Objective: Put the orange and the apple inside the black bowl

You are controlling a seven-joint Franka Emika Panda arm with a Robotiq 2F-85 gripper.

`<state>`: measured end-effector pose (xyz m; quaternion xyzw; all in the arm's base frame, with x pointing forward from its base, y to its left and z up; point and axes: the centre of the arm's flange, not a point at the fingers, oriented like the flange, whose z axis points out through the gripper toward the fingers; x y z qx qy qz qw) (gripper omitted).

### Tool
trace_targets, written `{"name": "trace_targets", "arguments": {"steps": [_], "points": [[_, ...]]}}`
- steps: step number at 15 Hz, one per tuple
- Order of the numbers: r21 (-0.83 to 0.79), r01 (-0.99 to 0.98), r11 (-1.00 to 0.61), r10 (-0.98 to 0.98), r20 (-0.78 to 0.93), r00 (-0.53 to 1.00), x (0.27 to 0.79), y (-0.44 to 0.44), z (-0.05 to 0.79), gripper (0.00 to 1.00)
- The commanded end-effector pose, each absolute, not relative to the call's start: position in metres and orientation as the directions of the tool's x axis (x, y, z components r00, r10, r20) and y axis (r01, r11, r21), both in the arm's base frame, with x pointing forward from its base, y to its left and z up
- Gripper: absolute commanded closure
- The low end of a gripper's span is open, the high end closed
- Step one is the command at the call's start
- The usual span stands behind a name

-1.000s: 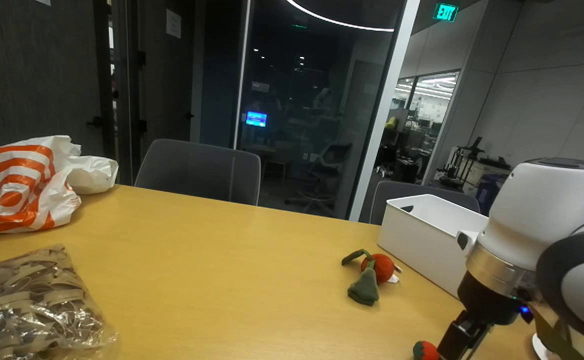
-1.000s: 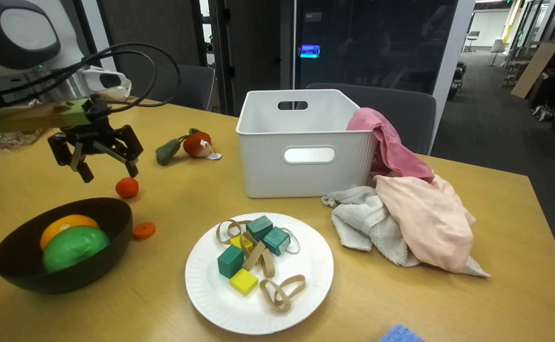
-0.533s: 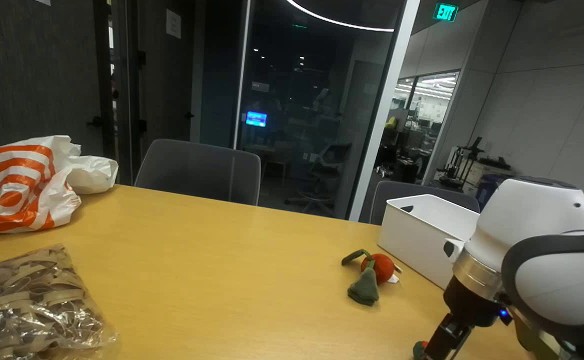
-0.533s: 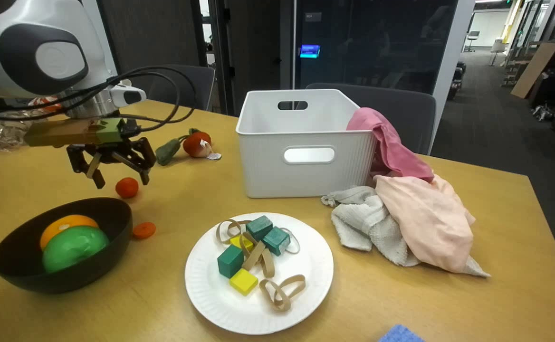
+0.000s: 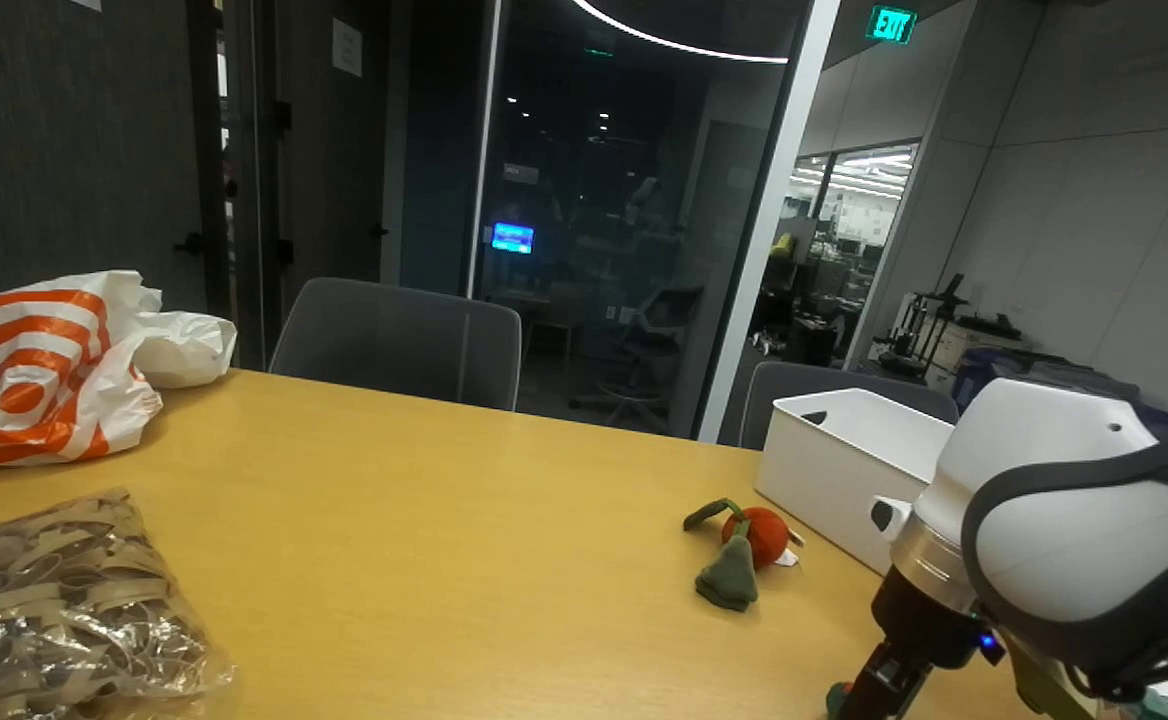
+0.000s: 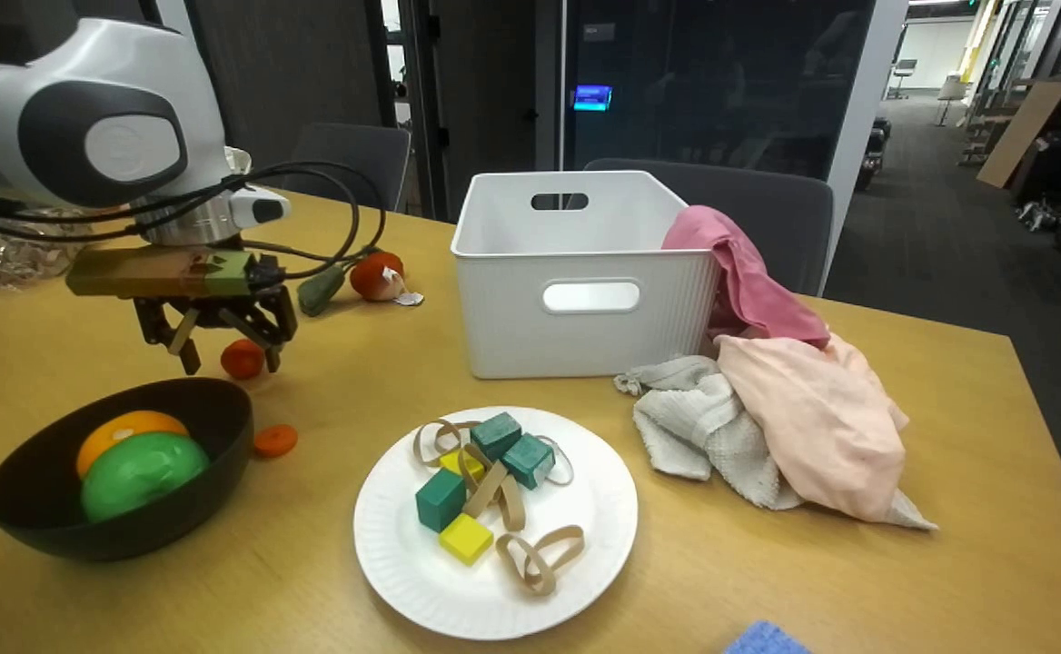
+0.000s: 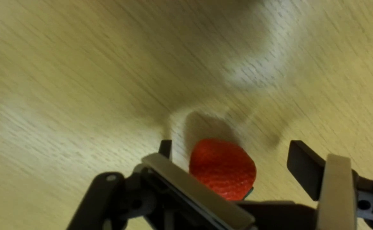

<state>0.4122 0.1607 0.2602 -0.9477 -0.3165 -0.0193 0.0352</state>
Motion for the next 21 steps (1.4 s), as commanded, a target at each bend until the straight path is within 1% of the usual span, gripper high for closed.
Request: {"name": "trace_targets", "arguments": {"steps": [1, 2, 3, 4, 5, 6, 7, 8, 9, 10, 11, 12, 13, 14, 15, 17, 18, 19, 20, 21], "points": [[-0.077, 0.610, -0.789, 0.605, 0.081, 0.792, 0.420, 0.158, 0.260, 0.72], [-0.079, 0.608, -0.790, 0.602, 0.083, 0.794, 0.420, 0.158, 0.260, 0.90], [-0.081, 0.607, -0.791, 0.602, 0.084, 0.794, 0.421, 0.157, 0.260, 0.85], [-0.082, 0.605, -0.792, 0.600, 0.085, 0.796, 0.421, 0.156, 0.261, 1.00], [-0.081, 0.605, -0.792, 0.599, 0.086, 0.796, 0.421, 0.155, 0.261, 0.92], [-0.082, 0.605, -0.792, 0.598, 0.089, 0.796, 0.422, 0.155, 0.261, 0.97], [-0.083, 0.606, -0.791, 0.600, 0.089, 0.795, 0.422, 0.154, 0.262, 0.93], [-0.082, 0.607, -0.791, 0.600, 0.090, 0.795, 0.422, 0.154, 0.261, 0.99], [-0.079, 0.607, -0.791, 0.600, 0.091, 0.795, 0.422, 0.153, 0.261, 0.91], [-0.077, 0.607, -0.791, 0.600, 0.092, 0.794, 0.422, 0.152, 0.261, 0.94], [-0.072, 0.611, -0.788, 0.604, 0.095, 0.791, 0.422, 0.151, 0.260, 0.87], [-0.058, 0.619, -0.783, 0.613, 0.096, 0.784, 0.422, 0.151, 0.259, 0.90], [-0.050, 0.621, -0.782, 0.615, 0.098, 0.782, 0.423, 0.151, 0.258, 0.90], [-0.046, 0.622, -0.782, 0.616, 0.102, 0.781, 0.423, 0.152, 0.257, 0.95], [-0.037, 0.621, -0.783, 0.615, 0.107, 0.781, 0.424, 0.152, 0.256, 0.97], [-0.021, 0.629, -0.777, 0.623, 0.110, 0.774, 0.424, 0.152, 0.253, 0.92], [-0.011, 0.633, -0.774, 0.628, 0.110, 0.771, 0.424, 0.151, 0.251, 0.94], [0.002, 0.638, -0.770, 0.634, 0.107, 0.766, 0.425, 0.151, 0.249, 0.91], [0.022, 0.639, -0.769, 0.638, 0.106, 0.763, 0.426, 0.150, 0.247, 0.98], [0.031, 0.643, -0.765, 0.642, 0.103, 0.760, 0.426, 0.150, 0.246, 0.94]]}}
